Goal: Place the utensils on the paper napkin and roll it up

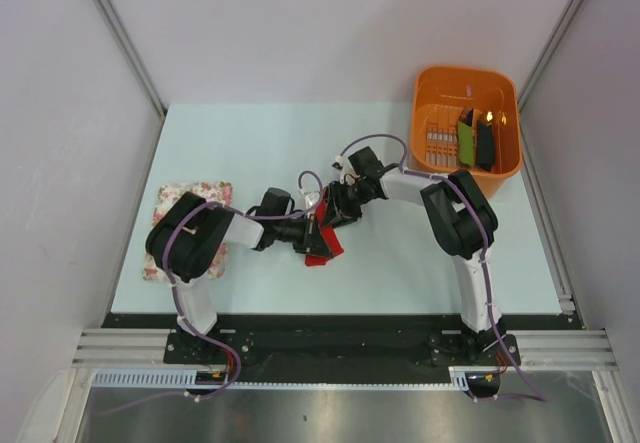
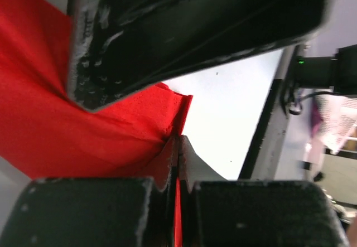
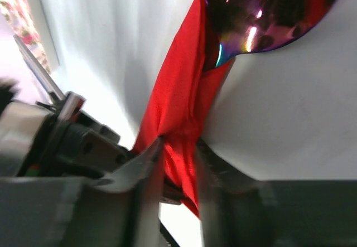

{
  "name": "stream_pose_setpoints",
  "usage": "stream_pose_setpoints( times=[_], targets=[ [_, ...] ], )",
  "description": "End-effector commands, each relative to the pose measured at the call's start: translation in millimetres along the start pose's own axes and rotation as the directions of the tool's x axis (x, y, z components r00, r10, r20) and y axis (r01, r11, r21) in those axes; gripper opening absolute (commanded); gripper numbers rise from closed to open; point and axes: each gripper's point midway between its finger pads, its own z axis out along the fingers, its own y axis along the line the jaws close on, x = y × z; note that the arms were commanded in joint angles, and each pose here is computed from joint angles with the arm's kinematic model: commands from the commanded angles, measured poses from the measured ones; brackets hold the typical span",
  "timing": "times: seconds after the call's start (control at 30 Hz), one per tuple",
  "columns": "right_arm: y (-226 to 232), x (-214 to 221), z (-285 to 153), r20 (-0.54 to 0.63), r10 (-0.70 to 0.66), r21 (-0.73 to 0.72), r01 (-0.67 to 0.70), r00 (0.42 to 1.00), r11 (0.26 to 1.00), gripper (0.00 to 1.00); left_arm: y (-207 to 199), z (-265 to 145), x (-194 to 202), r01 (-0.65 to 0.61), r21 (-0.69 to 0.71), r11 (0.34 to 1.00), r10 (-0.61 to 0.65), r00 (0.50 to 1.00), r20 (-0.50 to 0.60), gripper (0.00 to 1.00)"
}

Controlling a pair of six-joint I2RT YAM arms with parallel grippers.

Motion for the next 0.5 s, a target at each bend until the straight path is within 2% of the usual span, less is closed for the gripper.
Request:
stream_pose_setpoints(
  times=[0.0,0.07,0.17,0.33,0.43,0.47],
  targets=[
    [16,-24,-18,0.070,-0.016,-0.037,0.018,0.997,0.999,0.40,4,2,7,0.041,0.082,0.996,-0.042,0.999,0.008,0.00],
    [19,-24,-21,0.075,-0.019,-0.040,0.022,0.997,0.999,0.46,5,2,6,0.045,0.091,0.995,-0.047,0.999,0.020,0.00],
    [17,-19,-21,0.058,-0.012,-0.037,0.014,0.998,0.999,0.47,6,2,4,0.042,0.094,0.995,-0.045,0.999,0.030,0.00],
    [10,-8,-14,0.029,-0.010,-0.017,0.010,1.000,1.000,0.47,5,0,-6,0.020,0.099,0.995,-0.027,0.998,0.062,0.00],
    [9,1,-10,0.005,-0.008,-0.020,0.009,1.000,1.000,0.45,4,1,-9,0.010,0.103,0.995,-0.017,0.997,0.071,0.00],
    [8,4,-8,-0.001,-0.010,-0.018,0.010,1.000,1.000,0.41,4,1,-10,0.009,0.104,0.995,-0.017,0.997,0.070,0.00]
  ],
)
